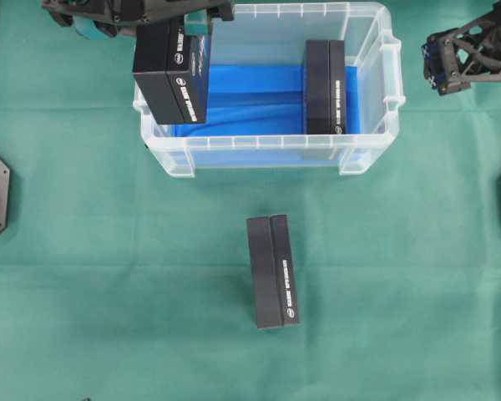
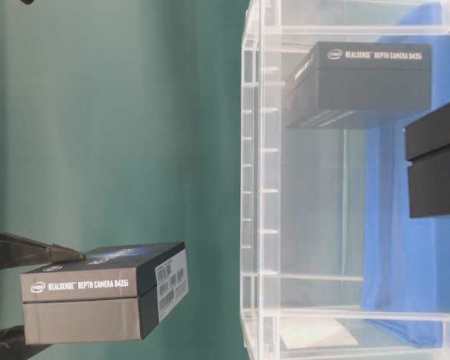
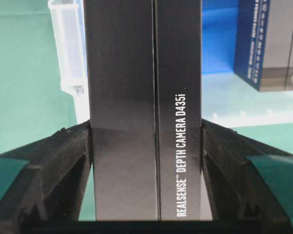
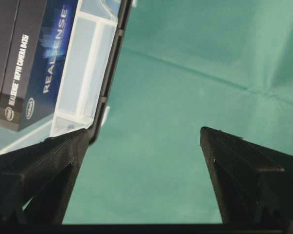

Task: Take out the box from the case.
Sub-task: 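Lift the held box pair up out of the case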

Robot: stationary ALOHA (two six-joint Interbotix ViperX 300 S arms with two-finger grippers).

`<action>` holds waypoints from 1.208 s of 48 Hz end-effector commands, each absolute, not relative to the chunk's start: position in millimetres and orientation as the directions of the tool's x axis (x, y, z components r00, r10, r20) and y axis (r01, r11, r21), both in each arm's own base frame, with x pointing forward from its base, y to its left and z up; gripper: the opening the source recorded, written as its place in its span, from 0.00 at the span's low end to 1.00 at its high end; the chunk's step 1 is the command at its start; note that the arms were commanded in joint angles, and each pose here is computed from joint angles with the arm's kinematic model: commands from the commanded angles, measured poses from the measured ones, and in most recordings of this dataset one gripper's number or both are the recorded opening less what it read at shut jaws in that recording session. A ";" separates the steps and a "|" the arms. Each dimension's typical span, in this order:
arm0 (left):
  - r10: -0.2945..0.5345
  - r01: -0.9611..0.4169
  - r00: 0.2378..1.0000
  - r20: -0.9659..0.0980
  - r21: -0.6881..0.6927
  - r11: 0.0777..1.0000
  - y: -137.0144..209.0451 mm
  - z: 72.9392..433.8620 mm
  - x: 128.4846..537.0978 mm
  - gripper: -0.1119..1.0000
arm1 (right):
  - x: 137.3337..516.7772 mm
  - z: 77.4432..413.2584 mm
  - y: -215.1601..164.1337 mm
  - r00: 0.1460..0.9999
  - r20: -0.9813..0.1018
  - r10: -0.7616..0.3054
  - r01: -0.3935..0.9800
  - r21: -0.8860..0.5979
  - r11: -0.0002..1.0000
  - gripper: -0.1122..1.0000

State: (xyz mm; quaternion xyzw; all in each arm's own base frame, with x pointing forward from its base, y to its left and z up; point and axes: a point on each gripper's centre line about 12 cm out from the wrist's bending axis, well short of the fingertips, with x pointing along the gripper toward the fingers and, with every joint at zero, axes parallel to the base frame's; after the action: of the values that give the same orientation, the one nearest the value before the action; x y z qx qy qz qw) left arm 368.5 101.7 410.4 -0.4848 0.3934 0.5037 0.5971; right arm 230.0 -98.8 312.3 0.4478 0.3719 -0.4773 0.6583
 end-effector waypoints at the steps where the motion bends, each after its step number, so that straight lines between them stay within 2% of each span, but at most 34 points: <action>1: 0.238 -0.973 0.228 -0.944 -0.229 0.024 101.6 426.5 364.0 0.65 | 230.3 318.1 -98.7 0.288 -0.908 -0.304 0.956 0.254 0.147 0.94; 46: 0.240 -0.974 0.225 -0.944 -0.226 0.025 103.3 426.3 362.6 0.65 | 230.8 318.1 -97.5 0.289 -0.909 -0.301 0.956 0.256 0.146 0.94; 58: 0.233 -0.974 0.227 -0.946 -0.224 0.039 93.7 425.0 364.7 0.65 | 230.9 318.1 -97.2 0.290 -0.909 -0.301 0.955 0.256 0.148 0.94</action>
State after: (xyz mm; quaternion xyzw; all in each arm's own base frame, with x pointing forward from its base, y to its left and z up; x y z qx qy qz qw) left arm 368.9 100.3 410.4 -0.4835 0.3933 0.5036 0.5982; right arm 230.5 -97.7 312.3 0.4485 0.3718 -0.4766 0.6584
